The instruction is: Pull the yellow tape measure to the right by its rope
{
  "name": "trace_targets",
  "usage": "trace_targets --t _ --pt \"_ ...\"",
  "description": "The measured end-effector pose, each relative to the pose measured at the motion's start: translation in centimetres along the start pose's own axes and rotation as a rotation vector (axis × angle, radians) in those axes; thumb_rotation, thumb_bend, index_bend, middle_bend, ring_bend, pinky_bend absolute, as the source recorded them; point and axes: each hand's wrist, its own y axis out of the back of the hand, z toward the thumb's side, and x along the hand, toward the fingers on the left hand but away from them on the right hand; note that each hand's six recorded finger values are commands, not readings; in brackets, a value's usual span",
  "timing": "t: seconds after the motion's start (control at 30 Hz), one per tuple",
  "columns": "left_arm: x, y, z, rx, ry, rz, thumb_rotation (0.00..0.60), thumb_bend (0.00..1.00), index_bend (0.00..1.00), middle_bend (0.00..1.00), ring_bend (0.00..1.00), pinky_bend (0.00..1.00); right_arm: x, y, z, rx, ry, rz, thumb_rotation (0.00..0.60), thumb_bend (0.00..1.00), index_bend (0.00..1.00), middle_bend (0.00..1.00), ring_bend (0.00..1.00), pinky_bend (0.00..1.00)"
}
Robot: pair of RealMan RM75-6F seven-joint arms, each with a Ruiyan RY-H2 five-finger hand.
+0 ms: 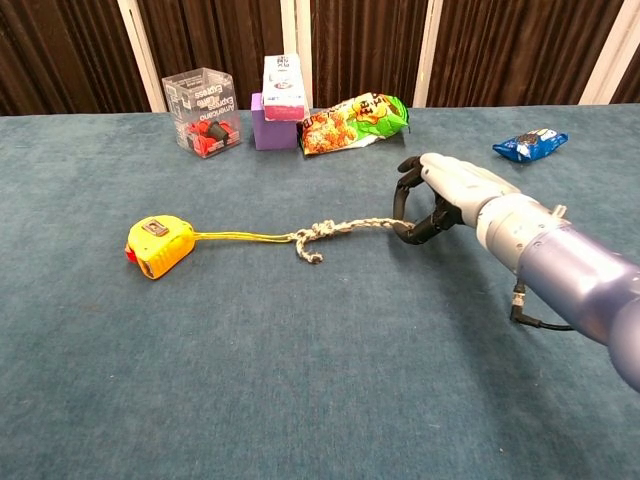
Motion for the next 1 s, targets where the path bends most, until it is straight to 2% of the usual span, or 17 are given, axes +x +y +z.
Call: trace_targets --t 0.17,0.47,0.77,1.0 --pt "-0.1 0.0 0.0 0.001 0.001 0.001 0.600 0.00 0.00 0.00 0.00 0.00 0.5 1.0 -0.1 0.012 0.013 -0.017 0.600 0.46 0.63 0.12 0.00 0.00" --pt "-0.1 0.1 0.0 0.007 -0.001 0.004 0.600 0.00 0.00 0.00 0.00 0.00 2.2 4.2 -1.2 0.020 0.022 -0.053 0.600 0.46 0.63 0.12 0.00 0.00" --pt "-0.2 0.2 0.2 0.023 -0.008 0.014 0.600 0.00 0.00 0.00 0.00 0.00 4.4 8.4 -4.1 0.047 -0.008 -0.103 0.600 0.46 0.64 0.12 0.00 0.00" --pt "-0.3 0.2 0.4 0.028 -0.013 0.021 0.600 0.00 0.00 0.00 0.00 0.00 5.6 12.1 -7.4 0.081 -0.067 -0.161 0.600 0.46 0.64 0.12 0.00 0.00"
